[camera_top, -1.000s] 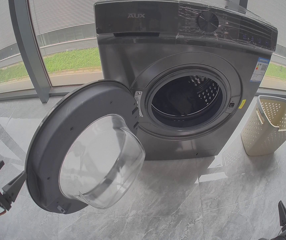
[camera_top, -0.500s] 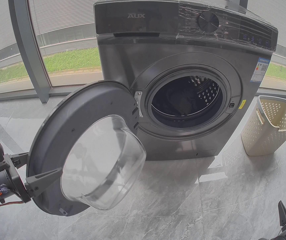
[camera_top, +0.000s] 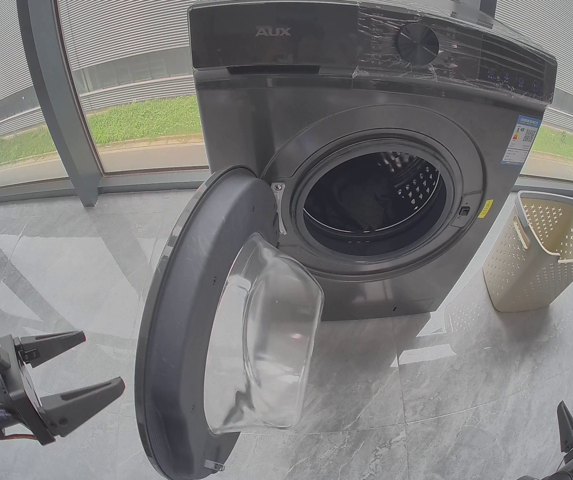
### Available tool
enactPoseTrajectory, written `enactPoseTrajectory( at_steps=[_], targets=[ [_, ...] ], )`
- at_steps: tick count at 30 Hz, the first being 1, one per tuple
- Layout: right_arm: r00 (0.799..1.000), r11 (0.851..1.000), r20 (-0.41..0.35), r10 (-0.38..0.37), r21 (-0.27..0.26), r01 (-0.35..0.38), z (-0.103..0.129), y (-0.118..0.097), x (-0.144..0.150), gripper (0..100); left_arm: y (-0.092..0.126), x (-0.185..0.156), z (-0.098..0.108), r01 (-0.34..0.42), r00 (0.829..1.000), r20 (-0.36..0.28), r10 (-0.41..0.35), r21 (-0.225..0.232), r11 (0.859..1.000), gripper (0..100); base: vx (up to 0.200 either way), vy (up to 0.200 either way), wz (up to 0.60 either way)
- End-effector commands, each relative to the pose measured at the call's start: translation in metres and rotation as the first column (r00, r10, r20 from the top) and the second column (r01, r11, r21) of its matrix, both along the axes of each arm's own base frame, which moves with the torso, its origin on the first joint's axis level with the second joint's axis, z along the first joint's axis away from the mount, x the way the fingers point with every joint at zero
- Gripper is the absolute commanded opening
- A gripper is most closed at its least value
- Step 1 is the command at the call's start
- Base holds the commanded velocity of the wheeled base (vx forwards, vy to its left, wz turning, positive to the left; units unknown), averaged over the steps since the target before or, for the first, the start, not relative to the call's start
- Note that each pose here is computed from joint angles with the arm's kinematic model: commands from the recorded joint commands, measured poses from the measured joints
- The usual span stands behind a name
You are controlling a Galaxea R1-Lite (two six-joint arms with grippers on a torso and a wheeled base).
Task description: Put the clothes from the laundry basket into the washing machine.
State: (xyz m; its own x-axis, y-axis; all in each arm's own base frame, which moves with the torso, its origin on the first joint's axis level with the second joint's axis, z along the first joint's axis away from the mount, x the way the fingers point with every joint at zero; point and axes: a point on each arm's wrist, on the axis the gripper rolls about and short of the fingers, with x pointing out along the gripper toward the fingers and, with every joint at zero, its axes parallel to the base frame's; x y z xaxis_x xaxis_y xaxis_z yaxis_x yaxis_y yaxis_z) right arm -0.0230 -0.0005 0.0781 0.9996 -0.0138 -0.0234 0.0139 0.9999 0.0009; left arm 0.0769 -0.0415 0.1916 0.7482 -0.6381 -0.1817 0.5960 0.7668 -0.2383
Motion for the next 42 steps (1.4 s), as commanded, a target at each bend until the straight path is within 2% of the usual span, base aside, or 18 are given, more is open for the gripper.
enactPoseTrajectory(
  at_steps=[1, 4, 6, 8, 9, 12, 17, 18, 22, 27, 28, 29, 30, 31, 33, 37, 42],
  targets=[
    [1.000, 1.000, -0.009, 0.000, 0.000, 0.000, -0.002, 0.000, 0.001, 100, 0.000, -0.001, -0.001, 0.004, 1.000, 0.008, -0.004, 0.027, 1.000, 100, 0.000, 0.000, 0.00],
    [1.000, 1.000, -0.009, 0.000, 0.000, 0.000, -0.002, 0.000, 0.001, 100, -0.009, 0.014, -0.001, 0.030, 0.999, -0.023, -0.029, 0.060, 0.998, 100, 0.000, 0.000, 0.00],
    [1.000, 1.000, -0.007, 0.000, 0.000, 0.000, -0.002, 0.000, 0.000, 100, -0.015, 0.022, 0.002, 0.056, 0.998, -0.040, -0.053, 0.067, 0.996, 100, 0.000, 0.000, 0.00],
    [1.000, 1.000, -0.009, 0.000, 0.000, 0.000, -0.002, 0.000, 0.001, 100, -0.030, 0.039, 0.004, 0.097, 0.993, -0.082, -0.090, 0.079, 0.992, 100, 0.000, 0.000, 0.00],
    [1.000, 1.000, -0.009, 0.000, 0.000, 0.000, -0.002, 0.000, 0.001, 100, -0.030, 0.039, 0.004, 0.097, 0.993, -0.082, -0.090, 0.079, 0.992, 100, 0.000, 0.000, 0.00],
    [1.000, 1.000, -0.007, 0.000, 0.000, 0.000, -0.002, 0.000, 0.000, 100, -0.048, 0.054, 0.009, 0.143, 0.988, -0.069, -0.138, 0.074, 0.987, 100, 0.000, 0.000, 0.00],
    [1.000, 1.000, -0.009, 0.000, 0.000, 0.000, -0.002, 0.000, 0.001, 100, -0.067, 0.070, 0.016, 0.178, 0.984, 0.001, -0.178, 0.034, 0.983, 100, 0.000, 0.000, 0.00],
    [1.000, 1.000, -0.009, 0.000, 0.000, 0.000, -0.002, 0.000, 0.001, 100, -0.067, 0.070, 0.016, 0.178, 0.984, 0.001, -0.178, 0.034, 0.983, 100, 0.000, 0.000, 0.00],
    [1.000, 1.000, -0.009, 0.000, 0.000, 0.000, -0.002, 0.000, 0.001, 100, -0.087, 0.080, 0.020, 0.221, 0.975, 0.026, -0.220, -0.021, 0.975, 100, 0.000, 0.000, 0.00],
    [1.000, 1.000, -0.009, 0.000, 0.000, 0.000, -0.002, 0.000, 0.001, 100, -0.102, 0.093, 0.026, 0.234, 0.972, 0.039, -0.232, -0.064, 0.970, 100, 0.000, 0.000, 0.00],
    [1.000, 1.000, -0.009, 0.000, 0.000, 0.000, -0.002, 0.000, 0.001, 100, -0.110, 0.099, 0.030, 0.236, 0.971, 0.051, -0.232, -0.103, 0.966, 100, 0.000, 0.000, 0.00],
    [1.000, 1.000, -0.009, 0.000, 0.000, 0.000, -0.002, 0.000, 0.001, 100, -0.112, 0.099, 0.031, 0.236, 0.971, 0.053, -0.231, -0.109, 0.966, 100, 0.000, 0.000, 0.00],
    [1.000, 1.000, -0.009, 0.000, 0.000, 0.000, -0.002, 0.000, 0.001, 100, -0.116, 0.100, 0.034, 0.226, 0.974, 0.058, -0.220, -0.141, 0.964, 100, 0.000, 0.000, 0.00],
    [1.000, 1.000, -0.007, 0.000, 0.000, 0.000, -0.002, 0.000, 0.000, 100, -0.118, 0.100, 0.036, 0.222, 0.975, 0.057, -0.215, -0.162, 0.962, 100, 0.000, 0.000, 0.00],
    [1.000, 1.000, -0.007, 0.000, 0.000, 0.000, -0.002, 0.000, 0.000, 100, -0.119, 0.099, 0.036, 0.215, 0.977, 0.055, -0.208, -0.176, 0.961, 100, 0.000, 0.000, 0.00],
    [1.000, 1.000, -0.009, 0.000, 0.000, 0.000, -0.002, 0.000, 0.001, 100, -0.112, 0.093, 0.037, 0.197, 0.980, 0.056, -0.190, -0.174, 0.965, 100, 0.000, 0.000, 0.00],
    [1.000, 1.000, -0.009, 0.000, 0.000, 0.000, -0.002, 0.000, 0.001, 100, -0.092, 0.074, 0.037, 0.176, 0.984, 0.060, -0.168, -0.165, 0.970, 100, 0.000, 0.000, 0.00]
  ],
)
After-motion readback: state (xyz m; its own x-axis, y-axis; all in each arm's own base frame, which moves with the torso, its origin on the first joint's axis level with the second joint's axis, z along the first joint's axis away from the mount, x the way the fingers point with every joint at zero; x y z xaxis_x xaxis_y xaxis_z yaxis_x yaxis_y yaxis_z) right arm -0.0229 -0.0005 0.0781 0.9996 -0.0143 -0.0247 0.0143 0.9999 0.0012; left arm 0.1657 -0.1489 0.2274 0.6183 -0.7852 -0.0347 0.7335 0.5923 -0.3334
